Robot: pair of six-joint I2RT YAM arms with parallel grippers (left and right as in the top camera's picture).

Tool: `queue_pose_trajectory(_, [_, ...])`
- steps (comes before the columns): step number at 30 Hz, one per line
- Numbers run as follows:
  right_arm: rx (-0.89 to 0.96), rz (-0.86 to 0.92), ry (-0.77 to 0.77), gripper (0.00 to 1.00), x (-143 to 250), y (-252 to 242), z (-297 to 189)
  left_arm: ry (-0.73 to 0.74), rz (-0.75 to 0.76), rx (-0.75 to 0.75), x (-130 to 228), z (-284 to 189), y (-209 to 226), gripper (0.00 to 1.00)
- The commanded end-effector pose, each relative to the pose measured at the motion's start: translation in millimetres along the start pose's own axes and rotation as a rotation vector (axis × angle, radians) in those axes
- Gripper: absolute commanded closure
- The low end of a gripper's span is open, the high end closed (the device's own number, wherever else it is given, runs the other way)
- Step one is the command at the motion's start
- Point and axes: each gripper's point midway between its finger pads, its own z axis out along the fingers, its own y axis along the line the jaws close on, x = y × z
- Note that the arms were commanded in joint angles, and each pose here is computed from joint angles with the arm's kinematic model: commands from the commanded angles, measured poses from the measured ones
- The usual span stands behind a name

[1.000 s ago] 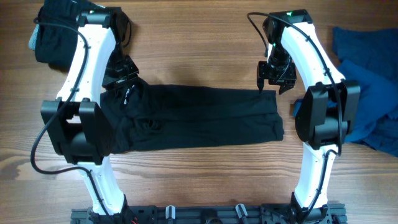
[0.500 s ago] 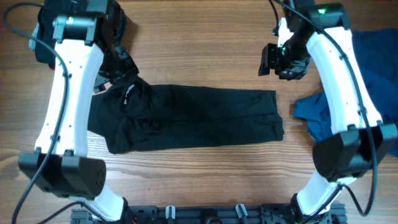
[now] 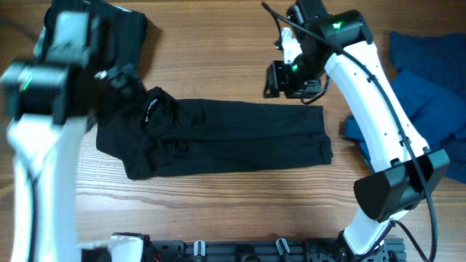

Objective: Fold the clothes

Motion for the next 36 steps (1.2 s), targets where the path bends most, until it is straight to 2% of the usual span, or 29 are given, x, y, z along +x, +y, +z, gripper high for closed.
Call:
queue_pose_trajectory(1, [-0.149, -0.038, -0.042, 0.43, -4.0, 60.2, 5.0, -0.089, -0.060, 0.037, 4.9, -31.4, 13.3, 0.00])
queue_pose_trajectory(2, [-0.164, -0.027, -0.059, 0.43, -7.0, 68.7, 5.7, -0.098, -0.062, 0.044, 5.9, -34.9, 14.5, 0.00])
queue_pose_trajectory(5, [-0.223, -0.050, -0.128, 0.55, -19.4, 105.4, 12.4, -0.127, -0.115, 0.038, 7.2, -42.5, 22.2, 0.00])
queue_pose_trajectory(6, [-0.245, -0.059, -0.146, 0.61, -22.8, 118.9, 16.6, -0.139, -0.138, 0.028, 6.6, -44.3, 25.7, 0.00])
queue_pose_trajectory(8, [-0.288, -0.063, -0.171, 0.80, -29.9, 145.9, 30.8, -0.160, -0.167, 0.021, 5.8, -47.6, 29.8, 0.00])
queue_pose_trajectory(9, [-0.305, -0.061, -0.176, 0.91, -32.3, 157.3, 39.1, -0.169, -0.182, 0.020, 5.5, -49.5, 31.5, 0.03])
queue_pose_trajectory(10, [-0.321, -0.048, -0.173, 0.96, -34.6, 168.5, 51.9, -0.188, -0.209, 0.013, 4.5, -52.6, 36.3, 0.12])
queue_pose_trajectory(14, [-0.355, -0.028, -0.150, 0.96, -41.7, 190.4, 94.9, -0.253, -0.279, -0.001, 2.7, -66.2, 55.9, 0.42])
queue_pose_trajectory(16, [-0.402, -0.053, -0.128, 0.96, -45.1, 203.4, 121.3, -0.285, -0.315, 0.004, 4.5, -75.4, 67.0, 0.50])
queue_pose_trajectory(23, [-0.443, 0.000, -0.105, 0.96, -61.8, 208.3, 194.1, -0.370, -0.370, 0.044, 16.5, -101.6, 87.1, 0.47])
queue_pose_trajectory(26, [-0.400, 0.019, -0.132, 0.96, -69.1, 198.5, 209.1, -0.386, -0.373, 0.066, 21.1, -107.9, 88.9, 0.42])
queue_pose_trajectory(30, [-0.321, 0.037, -0.188, 0.96, -79.9, 183.3, 222.5, -0.396, -0.375, 0.078, 24.0, -111.7, 90.3, 0.41])
queue_pose_trajectory(36, [-0.337, 0.033, -0.199, 0.96, -84.9, 184.0, 237.8, -0.396, -0.375, 0.078, 24.1, -111.8, 90.4, 0.40])
